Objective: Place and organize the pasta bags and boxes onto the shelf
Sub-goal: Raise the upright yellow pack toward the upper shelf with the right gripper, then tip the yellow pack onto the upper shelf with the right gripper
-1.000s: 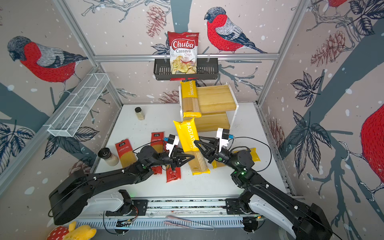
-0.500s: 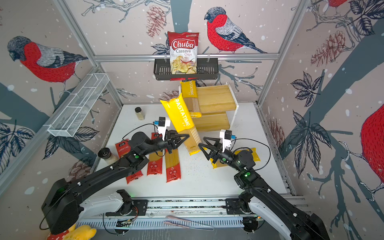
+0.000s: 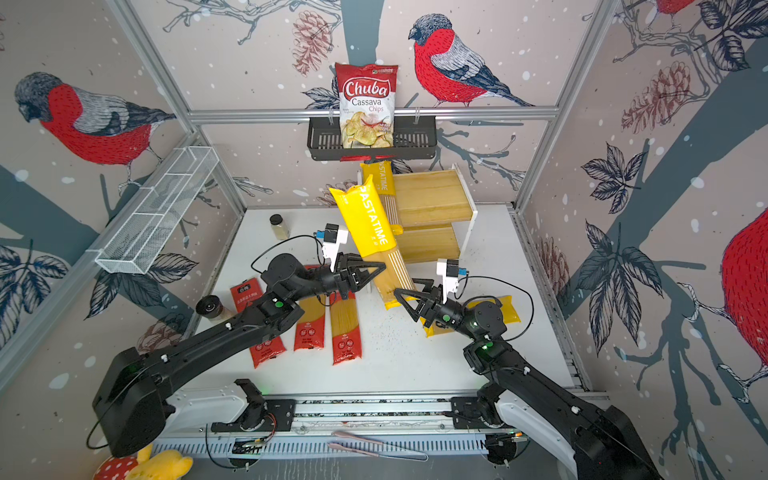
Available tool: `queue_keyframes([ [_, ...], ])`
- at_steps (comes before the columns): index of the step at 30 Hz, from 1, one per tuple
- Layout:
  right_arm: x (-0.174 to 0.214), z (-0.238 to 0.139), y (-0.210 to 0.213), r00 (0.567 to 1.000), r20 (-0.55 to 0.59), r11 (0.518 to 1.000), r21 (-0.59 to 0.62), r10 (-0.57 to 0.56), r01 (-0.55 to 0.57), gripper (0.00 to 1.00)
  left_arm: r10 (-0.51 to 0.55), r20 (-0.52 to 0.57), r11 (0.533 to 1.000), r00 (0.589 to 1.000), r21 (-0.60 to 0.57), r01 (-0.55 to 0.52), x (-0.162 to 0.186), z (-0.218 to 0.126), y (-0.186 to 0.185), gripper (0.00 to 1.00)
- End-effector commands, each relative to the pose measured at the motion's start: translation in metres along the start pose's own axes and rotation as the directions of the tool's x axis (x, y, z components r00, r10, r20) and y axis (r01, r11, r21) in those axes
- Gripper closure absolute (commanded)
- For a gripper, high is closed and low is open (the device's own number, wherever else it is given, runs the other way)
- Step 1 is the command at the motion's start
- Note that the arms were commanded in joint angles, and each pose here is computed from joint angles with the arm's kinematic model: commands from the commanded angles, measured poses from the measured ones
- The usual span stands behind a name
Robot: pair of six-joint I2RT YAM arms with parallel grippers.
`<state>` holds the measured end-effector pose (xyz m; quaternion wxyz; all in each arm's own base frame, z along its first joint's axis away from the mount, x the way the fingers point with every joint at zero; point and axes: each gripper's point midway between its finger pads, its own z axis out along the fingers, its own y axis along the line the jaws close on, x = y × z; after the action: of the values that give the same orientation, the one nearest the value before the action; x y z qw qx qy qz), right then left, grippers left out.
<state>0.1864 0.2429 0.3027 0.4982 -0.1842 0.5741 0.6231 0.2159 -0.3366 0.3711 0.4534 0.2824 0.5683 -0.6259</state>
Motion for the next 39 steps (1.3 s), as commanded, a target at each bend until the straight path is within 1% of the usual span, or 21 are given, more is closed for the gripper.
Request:
queue_keyframes([
  [1, -0.020, -0.001, 0.017, 0.997, 0.084, 0.998, -0.068, 0.002, 0.004, 0.40, 0.077, 0.109, 0.993, 0.991, 0.084, -0.086, -0.031, 0.001, -0.027, 0.87],
  [4, -0.023, 0.000, 0.017, 0.995, 0.101, 0.997, -0.074, 0.010, -0.003, 0.49, 0.072, 0.107, 0.993, 0.992, 0.084, -0.082, -0.031, 0.003, -0.027, 0.87],
  [8, -0.025, 0.000, 0.016, 0.994, 0.112, 0.998, -0.068, 0.016, -0.008, 0.66, 0.071, 0.107, 0.993, 0.992, 0.083, -0.080, -0.031, 0.004, -0.026, 0.86],
  [12, -0.026, -0.002, 0.016, 0.992, 0.127, 0.998, -0.069, 0.019, -0.011, 0.77, 0.071, 0.111, 0.994, 0.991, 0.078, -0.080, -0.032, 0.003, -0.026, 0.82],
  [21, -0.040, -0.003, 0.021, 0.982, 0.187, 0.997, -0.073, 0.006, 0.008, 0.87, 0.074, 0.116, 0.994, 0.991, 0.067, -0.082, -0.034, 0.002, -0.027, 0.68],
  [25, -0.054, -0.001, 0.022, 0.974, 0.226, 0.998, -0.066, 0.013, 0.002, 0.89, 0.082, 0.112, 0.995, 0.990, 0.055, -0.088, -0.033, 0.000, -0.026, 0.61],
  [28, -0.070, -0.001, 0.023, 0.964, 0.265, 0.999, -0.045, 0.022, -0.011, 0.90, 0.105, 0.108, 0.994, 0.989, 0.022, -0.108, -0.033, -0.004, -0.025, 0.55],
  [31, -0.089, 0.002, 0.018, 0.954, 0.296, 0.999, 0.016, 0.036, -0.043, 0.90, 0.131, 0.108, 0.991, 0.985, -0.020, -0.130, -0.032, -0.012, -0.023, 0.50],
  [34, -0.106, 0.009, 0.004, 0.952, 0.301, 0.989, 0.115, 0.054, -0.092, 0.89, 0.140, 0.107, 0.990, 0.984, -0.051, -0.135, -0.029, -0.018, -0.020, 0.48],
  [36, -0.118, 0.011, -0.006, 0.947, 0.313, 0.974, 0.183, 0.074, -0.136, 0.91, 0.143, 0.108, 0.988, 0.984, -0.074, -0.135, -0.026, -0.024, -0.016, 0.48],
  [37, -0.123, 0.011, -0.014, 0.942, 0.323, 0.961, 0.219, 0.090, -0.167, 0.93, 0.144, 0.108, 0.987, 0.984, -0.092, -0.134, -0.024, -0.027, -0.014, 0.48],
  [39, -0.135, 0.008, -0.022, 0.926, 0.362, 0.945, 0.250, 0.110, -0.210, 0.97, 0.142, 0.100, 0.984, 0.985, -0.126, -0.129, -0.018, -0.032, -0.007, 0.48],
])
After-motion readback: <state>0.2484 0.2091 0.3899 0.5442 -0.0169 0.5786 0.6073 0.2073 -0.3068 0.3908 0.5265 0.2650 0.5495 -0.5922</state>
